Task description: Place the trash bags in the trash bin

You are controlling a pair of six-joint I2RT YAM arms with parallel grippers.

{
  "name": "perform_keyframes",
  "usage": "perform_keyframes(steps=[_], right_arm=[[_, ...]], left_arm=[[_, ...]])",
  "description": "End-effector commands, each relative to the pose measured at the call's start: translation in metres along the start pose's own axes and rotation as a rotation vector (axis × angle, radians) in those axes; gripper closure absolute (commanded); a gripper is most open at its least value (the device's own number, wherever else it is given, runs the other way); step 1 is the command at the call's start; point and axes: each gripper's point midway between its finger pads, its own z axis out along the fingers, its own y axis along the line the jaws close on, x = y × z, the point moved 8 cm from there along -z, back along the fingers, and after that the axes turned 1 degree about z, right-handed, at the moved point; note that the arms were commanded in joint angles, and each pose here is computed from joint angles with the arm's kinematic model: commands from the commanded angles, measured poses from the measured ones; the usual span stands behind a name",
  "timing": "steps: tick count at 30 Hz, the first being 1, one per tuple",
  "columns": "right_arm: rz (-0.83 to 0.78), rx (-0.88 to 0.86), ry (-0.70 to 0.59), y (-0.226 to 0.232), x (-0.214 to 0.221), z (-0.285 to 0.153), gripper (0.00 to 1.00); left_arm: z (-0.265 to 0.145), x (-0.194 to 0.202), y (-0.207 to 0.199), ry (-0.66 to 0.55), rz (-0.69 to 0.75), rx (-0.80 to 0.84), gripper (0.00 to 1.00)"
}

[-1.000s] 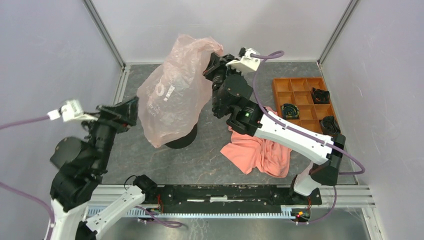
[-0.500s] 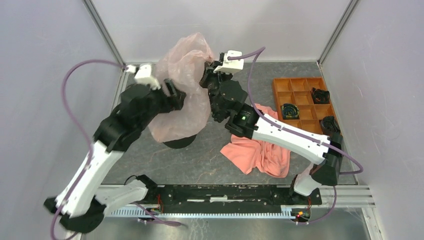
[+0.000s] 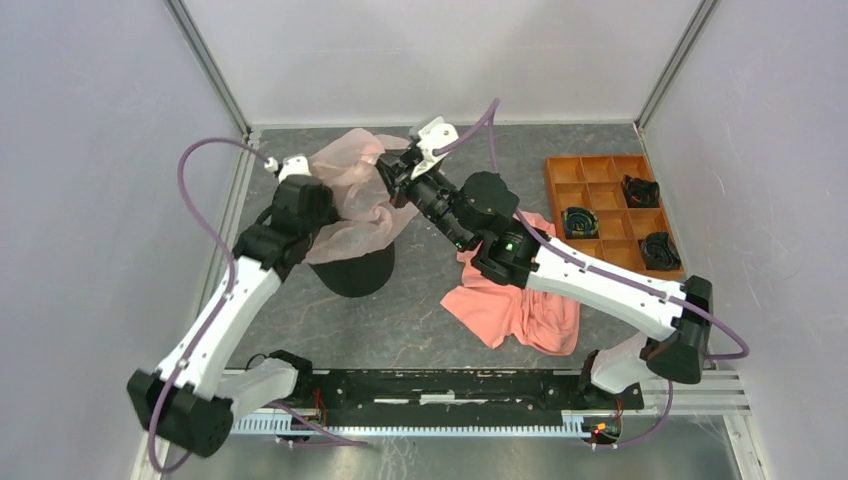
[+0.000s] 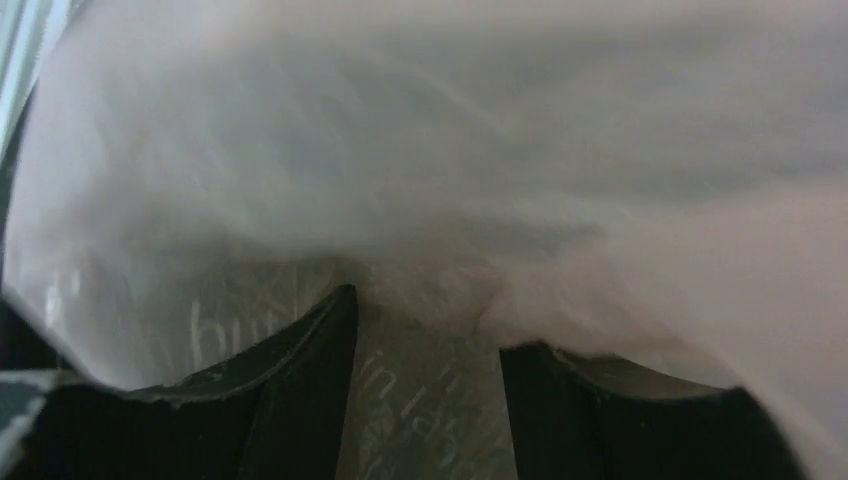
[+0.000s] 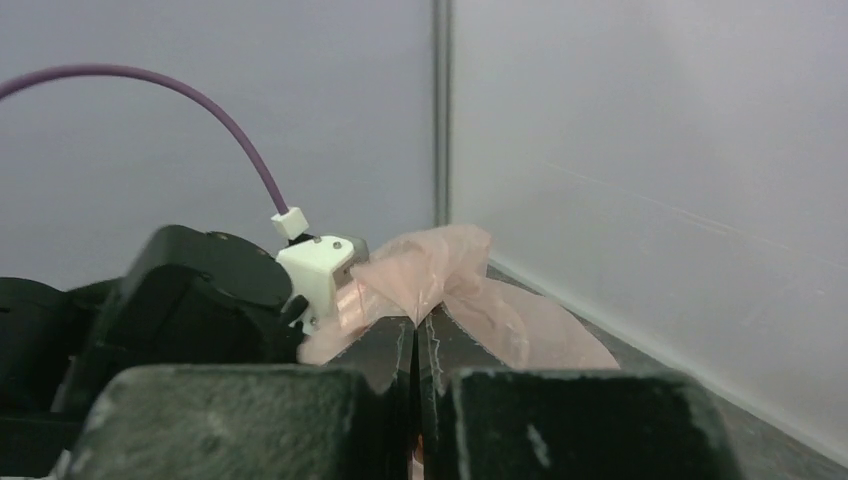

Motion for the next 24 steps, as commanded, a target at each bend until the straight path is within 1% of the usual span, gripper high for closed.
perform_keyframes(steps=[1,4,5,7,8,9,12,15,18,20,22,23,24], right_arm=[[-0.010,-0.174,-0.002,0.010,0.013,0.018,0.99],[-0.014,-0.206,0.029,0.009,0.028,0.030,0.99],[-0.017,-0.208,0.037,0.008,0.031,0.032,0.99],[0.006,-0.207,0.063,0.006,0.037,0.038,0.99],[0.007,-0.205,0.075,0.004,0.038,0.041,0.99],[0.009,-0.199,0.088,0.001,0.041,0.043,0.99],[0.020,-0.198,0.100,-0.002,0.044,0.047,0.99],[0.048,-0.197,0.103,-0.001,0.044,0.054,0.99],[0.103,-0.173,0.092,0.000,0.043,0.061,0.99],[0.149,-0.157,0.079,0.001,0.040,0.063,0.99],[0.179,-0.170,0.063,0.003,0.037,0.064,0.99],[0.190,-0.181,0.059,0.005,0.036,0.064,0.99],[0.205,-0.190,0.052,0.006,0.033,0.063,0.99]], left_arm=[[-0.033,-0.014,-0.002,-0.130,-0.089,0.168,0.37],[-0.060,-0.025,-0.002,-0.141,-0.055,0.250,0.28],[-0.071,-0.031,0.000,-0.153,-0.049,0.268,0.24],[-0.095,-0.040,0.004,-0.172,-0.027,0.313,0.11],[-0.107,-0.045,0.006,-0.187,-0.022,0.331,0.07],[-0.119,-0.049,0.009,-0.205,-0.021,0.354,0.04],[-0.145,-0.049,0.013,-0.228,-0.023,0.439,0.02],[-0.159,-0.040,0.011,-0.227,-0.043,0.551,0.01],[-0.167,-0.028,-0.006,-0.210,-0.016,0.792,0.04],[-0.170,-0.022,-0.018,-0.191,-0.024,0.939,0.09],[-0.168,-0.021,-0.031,-0.154,-0.045,1.051,0.22],[-0.165,-0.021,-0.036,-0.137,-0.057,1.090,0.24],[-0.161,-0.022,-0.039,-0.133,-0.078,1.095,0.24]])
